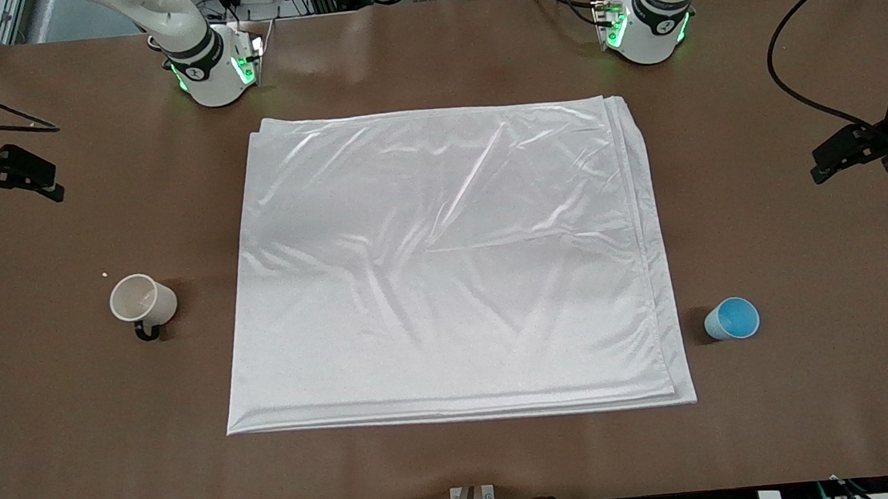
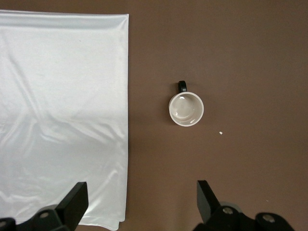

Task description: Place blue cup into white mug on cloth

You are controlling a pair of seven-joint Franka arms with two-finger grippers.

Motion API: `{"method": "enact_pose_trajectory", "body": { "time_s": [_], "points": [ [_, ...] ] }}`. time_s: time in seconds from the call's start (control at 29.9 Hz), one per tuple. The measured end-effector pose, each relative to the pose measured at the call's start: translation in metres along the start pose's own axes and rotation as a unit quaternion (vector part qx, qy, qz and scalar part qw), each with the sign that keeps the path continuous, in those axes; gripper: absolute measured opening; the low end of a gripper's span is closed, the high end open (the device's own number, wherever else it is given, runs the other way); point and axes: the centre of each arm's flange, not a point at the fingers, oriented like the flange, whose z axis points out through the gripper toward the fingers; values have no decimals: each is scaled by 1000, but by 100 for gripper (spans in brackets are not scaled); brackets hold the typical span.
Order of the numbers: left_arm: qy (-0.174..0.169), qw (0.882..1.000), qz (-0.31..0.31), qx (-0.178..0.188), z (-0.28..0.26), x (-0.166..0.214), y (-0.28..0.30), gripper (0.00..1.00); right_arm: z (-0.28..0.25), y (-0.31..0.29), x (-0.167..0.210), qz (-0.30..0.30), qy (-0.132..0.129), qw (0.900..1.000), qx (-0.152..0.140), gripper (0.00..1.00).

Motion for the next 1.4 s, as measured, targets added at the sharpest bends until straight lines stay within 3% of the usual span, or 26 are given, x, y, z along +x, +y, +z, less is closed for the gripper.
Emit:
{"method": "enact_pose_trajectory", "body": {
  "time_s": [0.2, 0.57, 1.24, 1.4],
  "points": [
    [-17, 1000, 3, -1, 34, 16, -5, 100, 12, 2, 6, 2, -12, 1000, 1, 100],
    [-36, 999, 6, -5, 105, 46, -4, 100, 89, 30, 42, 24, -63, 998, 4, 100],
    [-24, 1000, 1, -9, 261, 91, -16, 100, 248, 54, 106, 37, -110, 993, 8, 100],
    [-17, 1000, 8, -9, 288, 96, -12, 100, 289, 58, 116, 15, -117, 993, 6, 100]
  ]
}}
